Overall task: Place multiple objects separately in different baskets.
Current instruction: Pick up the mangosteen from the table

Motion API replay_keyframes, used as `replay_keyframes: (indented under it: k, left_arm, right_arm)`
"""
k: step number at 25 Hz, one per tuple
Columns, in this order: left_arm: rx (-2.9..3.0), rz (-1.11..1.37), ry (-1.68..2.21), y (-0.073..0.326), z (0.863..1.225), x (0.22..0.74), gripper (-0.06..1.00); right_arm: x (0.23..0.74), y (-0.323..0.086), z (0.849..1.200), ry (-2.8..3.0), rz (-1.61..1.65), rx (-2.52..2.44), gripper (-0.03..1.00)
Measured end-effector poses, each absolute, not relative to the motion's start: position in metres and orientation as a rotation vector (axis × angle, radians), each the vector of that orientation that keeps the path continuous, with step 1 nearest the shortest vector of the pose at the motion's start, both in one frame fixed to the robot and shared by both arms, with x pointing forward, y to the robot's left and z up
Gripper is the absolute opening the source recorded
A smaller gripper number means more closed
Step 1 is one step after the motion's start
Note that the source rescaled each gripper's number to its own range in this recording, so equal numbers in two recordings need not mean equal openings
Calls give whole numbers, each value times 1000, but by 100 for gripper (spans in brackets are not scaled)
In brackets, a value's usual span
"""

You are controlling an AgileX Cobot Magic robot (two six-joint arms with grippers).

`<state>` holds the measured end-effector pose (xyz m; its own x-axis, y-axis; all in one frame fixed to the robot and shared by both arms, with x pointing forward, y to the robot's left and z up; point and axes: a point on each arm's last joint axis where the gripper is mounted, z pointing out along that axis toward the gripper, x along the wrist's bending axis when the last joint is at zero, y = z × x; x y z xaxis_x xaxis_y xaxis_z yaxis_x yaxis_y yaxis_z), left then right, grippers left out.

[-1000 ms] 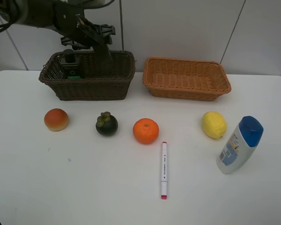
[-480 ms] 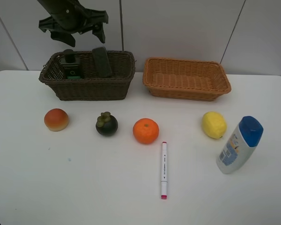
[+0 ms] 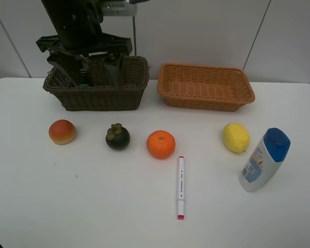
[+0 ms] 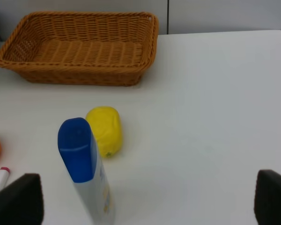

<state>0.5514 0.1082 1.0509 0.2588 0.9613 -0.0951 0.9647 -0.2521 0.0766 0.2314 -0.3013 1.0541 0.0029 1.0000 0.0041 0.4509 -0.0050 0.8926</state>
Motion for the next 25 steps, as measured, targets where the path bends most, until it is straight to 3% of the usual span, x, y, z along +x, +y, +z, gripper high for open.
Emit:
replay_keyframes:
  k: [7, 17, 25]
  left_arm:
    - [2488, -105, 1869, 108, 999, 529, 98]
    - [2488, -93, 1868, 97, 923, 547, 98]
    - [2451, -55, 1860, 93, 889, 559, 98]
  right_arm:
    - [231, -301, 1054, 1541, 952, 1550, 100]
    - [231, -301, 1054, 1541, 952, 1550, 100]
    - [231, -301, 1054, 1541, 952, 1550, 100]
